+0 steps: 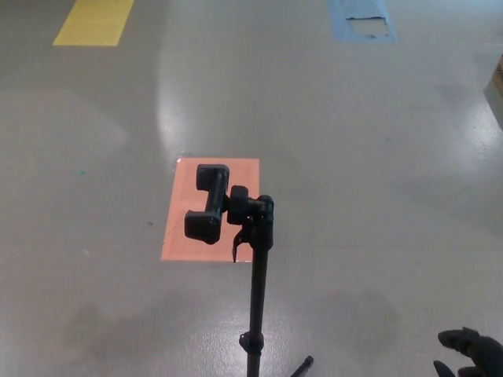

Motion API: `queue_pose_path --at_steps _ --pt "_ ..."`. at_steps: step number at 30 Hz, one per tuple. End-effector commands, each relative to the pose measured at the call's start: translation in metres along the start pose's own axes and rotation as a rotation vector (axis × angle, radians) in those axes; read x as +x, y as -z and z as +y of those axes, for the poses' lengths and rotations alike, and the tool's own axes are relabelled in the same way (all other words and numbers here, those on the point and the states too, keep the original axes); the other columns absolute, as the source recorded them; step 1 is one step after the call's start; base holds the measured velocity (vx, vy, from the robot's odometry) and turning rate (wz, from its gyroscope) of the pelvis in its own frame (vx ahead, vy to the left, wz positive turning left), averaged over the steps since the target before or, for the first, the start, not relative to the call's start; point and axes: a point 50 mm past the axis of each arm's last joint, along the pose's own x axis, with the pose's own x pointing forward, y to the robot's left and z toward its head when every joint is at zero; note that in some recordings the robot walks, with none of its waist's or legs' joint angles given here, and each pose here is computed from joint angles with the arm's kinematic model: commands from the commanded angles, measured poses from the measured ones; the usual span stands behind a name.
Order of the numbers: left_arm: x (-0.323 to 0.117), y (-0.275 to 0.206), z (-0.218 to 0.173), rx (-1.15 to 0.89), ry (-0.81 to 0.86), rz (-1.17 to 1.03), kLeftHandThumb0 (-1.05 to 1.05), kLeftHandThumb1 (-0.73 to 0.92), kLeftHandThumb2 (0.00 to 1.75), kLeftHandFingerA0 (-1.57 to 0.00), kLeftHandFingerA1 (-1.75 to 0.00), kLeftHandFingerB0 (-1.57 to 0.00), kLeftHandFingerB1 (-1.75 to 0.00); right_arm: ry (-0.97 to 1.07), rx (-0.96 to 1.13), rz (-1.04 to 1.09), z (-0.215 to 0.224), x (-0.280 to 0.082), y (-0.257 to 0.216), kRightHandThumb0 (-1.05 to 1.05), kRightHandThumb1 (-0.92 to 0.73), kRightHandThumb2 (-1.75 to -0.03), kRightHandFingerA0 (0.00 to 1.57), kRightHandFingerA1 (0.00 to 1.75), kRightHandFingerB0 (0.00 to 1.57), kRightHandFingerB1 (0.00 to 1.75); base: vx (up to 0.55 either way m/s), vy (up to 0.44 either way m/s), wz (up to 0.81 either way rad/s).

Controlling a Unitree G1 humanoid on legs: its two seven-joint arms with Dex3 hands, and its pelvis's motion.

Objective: The robot uses its left hand to grab the top of a phone stand kept on the floor and tilt it upwards to adjust its angle

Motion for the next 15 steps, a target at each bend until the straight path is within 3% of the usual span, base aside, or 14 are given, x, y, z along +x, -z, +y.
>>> queue_pose_path --at_steps 1,2,3,4,6,7,8,9,10,11,12,13,14,15 --pt "-0.003 0.005 0.004 -0.018 0.007 -0.022 -0.83 0.68 1.06 -0.12 -0.43 -0.03 -0.3 -0.001 -0.006 -0.006 -0.004 -0.001 0.006 -0.33 -0.6 -1.12 0.0 0.48 0.0 0.47 0.0 0.0 0.0" --pt "-0.003 0.005 0.004 -0.029 0.009 -0.031 -0.82 0.87 0.67 -0.12 -0.26 -0.06 -0.23 0.011 0.004 -0.013 -0.005 -0.001 0.005 -0.33 -0.6 -1.12 0.0 0.48 0.0 0.47 0.0 0.0 0.0" --pt "-0.003 0.005 0.004 -0.031 0.01 -0.034 -0.82 0.87 0.67 -0.12 -0.26 -0.06 -0.23 0.013 0.006 -0.015 -0.005 -0.001 0.005 -0.33 -0.6 -1.12 0.0 0.48 0.0 0.47 0.0 0.0 0.0" --pt "-0.003 0.005 0.004 -0.037 0.006 -0.036 -0.82 0.69 1.03 -0.08 -0.38 -0.07 -0.25 0.017 0.006 -0.018 -0.006 -0.001 0.005 -0.33 -0.6 -1.12 0.0 0.48 0.0 0.47 0.0 0.0 0.0" --pt "-0.003 0.004 0.004 -0.033 -0.011 -0.046 -0.8 0.69 1.04 -0.11 -0.43 0.0 -0.27 0.027 0.011 -0.025 -0.006 -0.001 0.005 -0.33 -0.6 -1.12 0.0 0.48 0.0 0.47 0.0 0.0 0.0" --pt "-0.003 0.002 0.005 -0.018 -0.022 -0.063 -0.82 0.7 0.97 -0.11 -0.39 -0.06 -0.28 0.033 0.018 -0.031 -0.005 -0.001 0.004 -0.33 -0.6 -1.12 0.0 0.48 0.0 0.47 0.0 0.0 0.0" --pt "-0.003 -0.001 0.005 -0.003 -0.031 -0.08 -0.81 0.84 0.67 -0.2 -0.29 -0.08 -0.21 0.032 0.014 -0.035 -0.005 -0.001 0.004 -0.33 -0.6 -1.12 0.0 0.48 0.0 0.47 0.0 0.0 0.0" --pt "-0.003 -0.003 0.006 0.005 -0.037 -0.089 -0.81 0.84 0.67 -0.2 -0.29 -0.08 -0.21 0.032 0.01 -0.037 -0.005 -0.001 0.004 -0.33 -0.6 -1.12 0.0 0.48 0.0 0.47 0.0 0.0 0.0" --pt "-0.002 -0.006 0.007 0.018 -0.045 -0.105 -0.83 0.69 0.99 -0.13 -0.41 -0.06 -0.29 0.031 0.01 -0.037 -0.004 -0.002 0.005 -0.33 -0.6 -1.12 0.0 0.47 0.0 0.47 0.0 0.0 0.0" --pt "-0.002 -0.008 0.008 0.022 -0.047 -0.111 -0.83 0.69 0.99 -0.13 -0.41 -0.06 -0.29 0.031 0.012 -0.036 -0.003 -0.002 0.006 -0.33 -0.6 -1.12 0.0 0.47 0.0 0.47 0.0 0.0 0.0" --pt "-0.002 -0.011 0.009 0.031 -0.055 -0.125 -0.81 0.85 0.66 -0.19 -0.29 -0.07 -0.24 0.029 0.018 -0.038 -0.001 -0.002 0.007 -0.33 -0.6 -1.12 0.0 0.47 0.0 0.47 0.0 0.0 0.0" --pt "-0.002 -0.011 0.009 0.031 -0.055 -0.125 -0.81 0.85 0.66 -0.19 -0.29 -0.07 -0.24 0.029 0.018 -0.038 -0.001 -0.002 0.007 -0.33 -0.6 -1.12 0.0 0.47 0.0 0.47 0.0 0.0 0.0" --pt "-0.002 -0.016 0.013 0.035 -0.076 -0.15 -0.8 0.7 1.05 -0.18 -0.45 0.0 -0.29 0.026 0.02 -0.042 -0.001 -0.002 0.006 -0.33 -0.6 -1.13 0.0 0.47 0.0 0.47 0.0 0.0 0.0" --pt "-0.002 -0.019 0.016 0.028 -0.091 -0.173 -0.79 0.69 1.04 -0.18 -0.46 0.0 -0.3 0.025 0.022 -0.044 -0.001 -0.002 0.005 -0.33 -0.61 -1.13 0.0 0.47 0.0 0.47 0.0 0.0 0.0"
